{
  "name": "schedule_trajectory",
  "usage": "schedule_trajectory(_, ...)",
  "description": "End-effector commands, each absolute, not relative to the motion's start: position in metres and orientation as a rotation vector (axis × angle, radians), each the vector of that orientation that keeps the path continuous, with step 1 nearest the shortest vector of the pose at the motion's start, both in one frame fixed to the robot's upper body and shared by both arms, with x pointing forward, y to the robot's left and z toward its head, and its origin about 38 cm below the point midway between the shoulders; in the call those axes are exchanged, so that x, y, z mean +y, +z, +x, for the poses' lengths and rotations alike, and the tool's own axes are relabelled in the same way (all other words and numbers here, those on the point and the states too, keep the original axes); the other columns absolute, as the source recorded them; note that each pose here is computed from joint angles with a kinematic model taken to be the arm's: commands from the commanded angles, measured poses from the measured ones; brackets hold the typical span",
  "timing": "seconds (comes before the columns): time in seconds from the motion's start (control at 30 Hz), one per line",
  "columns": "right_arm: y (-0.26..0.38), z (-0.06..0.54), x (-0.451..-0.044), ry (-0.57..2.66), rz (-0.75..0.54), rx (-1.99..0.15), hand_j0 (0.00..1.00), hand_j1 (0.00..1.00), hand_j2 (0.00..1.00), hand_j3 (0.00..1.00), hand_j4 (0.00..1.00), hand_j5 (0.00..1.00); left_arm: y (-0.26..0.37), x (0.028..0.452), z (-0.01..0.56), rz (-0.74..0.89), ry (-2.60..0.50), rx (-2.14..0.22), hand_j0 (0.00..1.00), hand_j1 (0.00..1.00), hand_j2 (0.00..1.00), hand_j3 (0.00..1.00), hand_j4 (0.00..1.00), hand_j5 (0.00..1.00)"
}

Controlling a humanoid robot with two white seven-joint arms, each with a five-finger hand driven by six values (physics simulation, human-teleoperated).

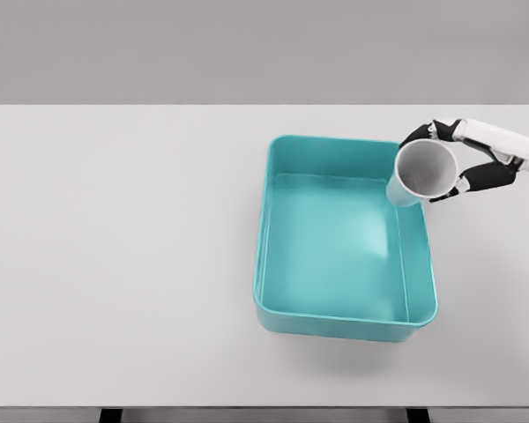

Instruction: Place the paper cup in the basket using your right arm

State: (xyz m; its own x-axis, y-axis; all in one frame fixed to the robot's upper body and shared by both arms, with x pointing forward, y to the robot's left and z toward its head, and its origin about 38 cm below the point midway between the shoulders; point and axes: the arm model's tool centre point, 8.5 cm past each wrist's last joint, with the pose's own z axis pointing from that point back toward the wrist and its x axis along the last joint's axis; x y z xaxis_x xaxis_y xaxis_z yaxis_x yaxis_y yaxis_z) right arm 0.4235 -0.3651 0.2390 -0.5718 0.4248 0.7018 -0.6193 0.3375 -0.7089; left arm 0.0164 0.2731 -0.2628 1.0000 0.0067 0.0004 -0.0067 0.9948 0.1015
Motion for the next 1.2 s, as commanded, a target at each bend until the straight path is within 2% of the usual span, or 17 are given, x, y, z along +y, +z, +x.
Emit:
schedule_trajectory(0.0,0.229,0.423,-0.358,1.461,0.167,-1.633,0.64,0.64,0.64,0.64,0.64,0.64,-0.263,0.273,0.016,0.101,0.008,0.000,1.00,1.00,1.00,1.00,1.00,1.00)
schedule_trajectory(0.1,0.227,0.428,-0.350,1.590,0.089,-1.578,0.65,0.65,0.65,0.65,0.65,0.65,-0.263,0.273,0.016,0.101,0.006,0.000,1.00,1.00,1.00,1.00,1.00,1.00)
schedule_trajectory(0.17,0.229,0.434,-0.352,1.619,-0.068,-1.599,0.74,0.74,0.74,0.74,0.74,0.74,-0.263,0.273,0.016,0.101,0.006,0.000,1.00,1.00,1.00,1.00,1.00,1.00)
schedule_trajectory(0.43,0.239,0.452,-0.327,1.699,-0.314,-1.709,0.75,0.75,0.75,0.75,0.75,0.75,-0.263,0.273,0.016,0.101,0.006,0.001,1.00,1.00,1.00,1.00,1.00,1.00)
schedule_trajectory(0.47,0.240,0.453,-0.326,1.704,-0.317,-1.709,0.80,0.80,0.80,0.80,0.80,0.80,-0.263,0.273,0.016,0.101,0.008,0.000,1.00,1.00,1.00,1.00,1.00,1.00)
schedule_trajectory(0.5,0.243,0.454,-0.327,1.707,-0.326,-1.712,1.00,1.00,1.00,1.00,1.00,1.00,-0.263,0.273,0.016,0.101,0.008,0.000,1.00,1.00,1.00,1.00,1.00,1.00)
schedule_trajectory(0.6,0.270,0.458,-0.340,1.716,-0.401,-1.722,1.00,1.00,1.00,1.00,1.00,1.00,-0.263,0.273,0.016,0.101,0.006,0.000,1.00,1.00,1.00,1.00,1.00,1.00)
schedule_trajectory(0.67,0.294,0.449,-0.385,1.728,-0.524,-1.640,1.00,1.00,1.00,1.00,1.00,1.00,-0.263,0.273,0.016,0.101,0.008,0.000,1.00,1.00,1.00,1.00,1.00,1.00)
schedule_trajectory(0.9,0.272,0.441,-0.389,1.761,-0.484,-1.566,1.00,1.00,1.00,1.00,1.00,1.00,-0.263,0.273,0.016,0.101,0.006,0.000,1.00,1.00,1.00,1.00,1.00,1.00)
schedule_trajectory(1.0,0.249,0.431,-0.397,1.808,-0.459,-1.470,1.00,1.00,1.00,1.00,1.00,1.00,-0.263,0.273,0.016,0.101,0.006,0.000,1.00,1.00,1.00,1.00,1.00,1.00)
schedule_trajectory(1.17,0.252,0.432,-0.386,1.907,-0.501,-1.450,1.00,1.00,1.00,1.00,1.00,1.00,-0.263,0.273,0.016,0.101,0.006,0.000,1.00,1.00,1.00,1.00,1.00,1.00)
